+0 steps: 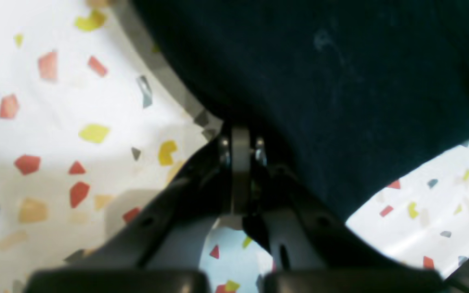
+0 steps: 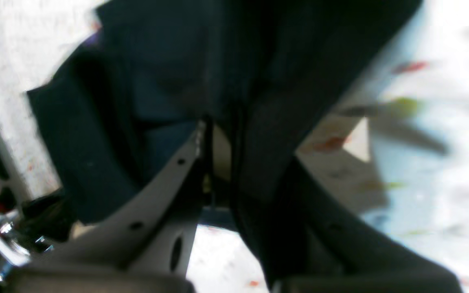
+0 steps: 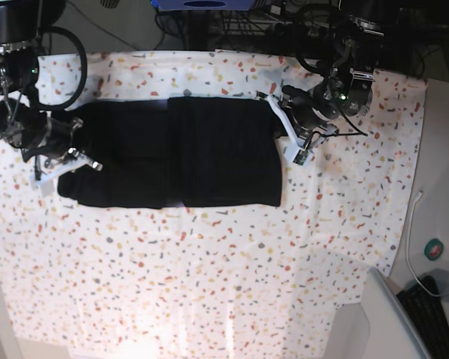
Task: Layout the t-shirt on the table in an organized manner, then fold the t-shirt properly
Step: 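Fold the end held by the right gripper over toward the left gripper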
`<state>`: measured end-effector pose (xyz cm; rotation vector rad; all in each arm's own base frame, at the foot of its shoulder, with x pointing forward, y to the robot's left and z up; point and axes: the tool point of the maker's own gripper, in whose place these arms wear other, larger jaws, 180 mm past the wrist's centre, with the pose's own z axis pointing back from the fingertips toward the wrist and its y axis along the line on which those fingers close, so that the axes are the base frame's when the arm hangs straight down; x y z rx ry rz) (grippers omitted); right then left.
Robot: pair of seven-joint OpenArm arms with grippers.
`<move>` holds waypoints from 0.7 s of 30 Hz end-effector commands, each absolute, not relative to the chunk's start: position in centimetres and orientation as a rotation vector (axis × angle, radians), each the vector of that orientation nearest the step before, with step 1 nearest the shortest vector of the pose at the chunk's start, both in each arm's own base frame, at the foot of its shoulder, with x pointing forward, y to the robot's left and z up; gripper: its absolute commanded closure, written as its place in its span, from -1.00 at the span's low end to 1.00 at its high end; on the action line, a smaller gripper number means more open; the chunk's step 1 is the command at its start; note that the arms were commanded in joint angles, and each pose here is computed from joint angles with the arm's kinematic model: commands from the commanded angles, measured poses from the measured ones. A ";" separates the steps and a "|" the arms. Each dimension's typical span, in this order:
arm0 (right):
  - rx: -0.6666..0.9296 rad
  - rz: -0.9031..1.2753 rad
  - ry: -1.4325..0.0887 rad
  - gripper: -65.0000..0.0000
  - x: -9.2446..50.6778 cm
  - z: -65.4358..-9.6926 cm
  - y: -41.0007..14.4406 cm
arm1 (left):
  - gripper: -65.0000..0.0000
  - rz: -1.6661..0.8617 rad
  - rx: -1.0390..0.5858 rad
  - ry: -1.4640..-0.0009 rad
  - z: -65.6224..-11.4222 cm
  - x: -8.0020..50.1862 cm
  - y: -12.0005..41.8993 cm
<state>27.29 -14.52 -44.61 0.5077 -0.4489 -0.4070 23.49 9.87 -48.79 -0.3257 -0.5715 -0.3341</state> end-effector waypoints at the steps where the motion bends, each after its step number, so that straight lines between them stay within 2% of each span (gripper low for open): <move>1: 0.518 -0.396 -0.482 1.00 28.1 -43.2 -14.1 | 1.00 -0.337 -0.365 -0.580 -48.4 23.7 8.3; 6: 0.541 -0.340 -0.486 1.00 27.9 -41.0 -10.4 | 1.00 -0.344 -0.394 -0.611 -47.6 25.1 6.2; 13: 0.586 -0.257 -0.474 1.00 27.3 -39.0 -5.6 | 1.00 -0.347 -0.395 -0.623 -47.2 25.5 6.1; 21: 0.605 -0.233 -0.496 1.00 27.9 -36.3 -2.8 | 1.00 -0.345 -0.390 -0.619 -47.4 25.4 6.4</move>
